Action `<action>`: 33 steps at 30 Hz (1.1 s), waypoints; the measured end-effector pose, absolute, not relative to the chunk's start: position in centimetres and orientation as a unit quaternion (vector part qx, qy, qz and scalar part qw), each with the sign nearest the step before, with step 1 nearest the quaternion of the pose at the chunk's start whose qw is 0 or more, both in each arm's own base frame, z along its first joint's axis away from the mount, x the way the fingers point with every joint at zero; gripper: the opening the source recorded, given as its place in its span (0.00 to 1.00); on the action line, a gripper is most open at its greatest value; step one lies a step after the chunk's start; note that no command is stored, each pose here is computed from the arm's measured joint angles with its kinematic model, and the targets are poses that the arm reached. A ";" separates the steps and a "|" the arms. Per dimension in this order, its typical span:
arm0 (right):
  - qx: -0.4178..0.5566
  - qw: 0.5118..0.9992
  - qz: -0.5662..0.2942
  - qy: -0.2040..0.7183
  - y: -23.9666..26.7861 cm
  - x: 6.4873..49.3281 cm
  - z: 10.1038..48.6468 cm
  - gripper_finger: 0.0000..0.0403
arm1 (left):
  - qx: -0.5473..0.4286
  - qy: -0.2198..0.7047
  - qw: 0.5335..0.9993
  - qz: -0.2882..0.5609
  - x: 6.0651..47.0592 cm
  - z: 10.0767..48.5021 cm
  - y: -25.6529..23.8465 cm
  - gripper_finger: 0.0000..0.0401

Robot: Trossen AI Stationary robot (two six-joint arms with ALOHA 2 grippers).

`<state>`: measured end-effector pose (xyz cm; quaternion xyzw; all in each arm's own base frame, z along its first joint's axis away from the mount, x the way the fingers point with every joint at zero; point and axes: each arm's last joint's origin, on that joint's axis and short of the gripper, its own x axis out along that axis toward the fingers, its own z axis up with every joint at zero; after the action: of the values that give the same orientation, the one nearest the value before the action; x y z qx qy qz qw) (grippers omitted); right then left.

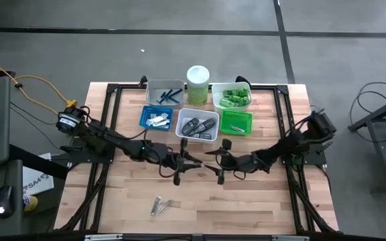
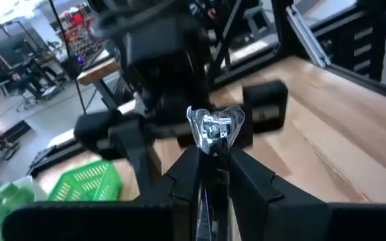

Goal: Pick & Place Travel size toiletries
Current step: Put the silver nail cutter into the green bin

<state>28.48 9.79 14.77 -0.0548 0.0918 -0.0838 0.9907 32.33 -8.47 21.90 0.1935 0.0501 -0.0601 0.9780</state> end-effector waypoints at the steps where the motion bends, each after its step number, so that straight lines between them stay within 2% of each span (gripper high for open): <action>1: -0.060 0.991 -0.085 0.082 9.7 28.7 14.6 0.56 | 0.192 0.045 0.979 -0.060 32.4 22.0 -8.3 0.13; 7: -0.070 0.994 -0.089 0.007 9.6 29.2 15.0 0.56 | 0.186 0.020 0.980 -0.064 32.6 22.5 -7.6 0.13; 10: -0.070 0.996 -0.055 -0.015 9.6 29.4 15.4 0.56 | 0.188 0.015 0.980 -0.064 32.7 22.6 -7.4 0.13; 14: -0.058 0.998 -0.032 -0.022 9.5 30.1 15.9 0.56 | 0.193 0.002 0.979 -0.062 32.7 22.8 -7.4 0.13; 23: -0.055 0.998 -0.039 -0.020 8.5 32.3 17.2 0.56 | 0.194 -0.015 0.978 -0.074 32.7 23.1 -7.6 0.13; 27: -0.040 0.998 -0.038 -0.007 8.4 32.4 17.0 0.49 | 0.193 -0.016 0.978 -0.076 32.7 23.2 -7.6 0.13; 33: -0.040 0.999 -0.037 -0.007 8.5 32.4 17.0 0.26 | 0.185 -0.016 0.980 -0.073 32.7 23.2 -7.6 0.13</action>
<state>32.38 8.48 16.97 -0.0395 -0.0070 -0.0367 0.9985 32.67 -7.56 23.21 0.1847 -0.0163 -0.0729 0.9799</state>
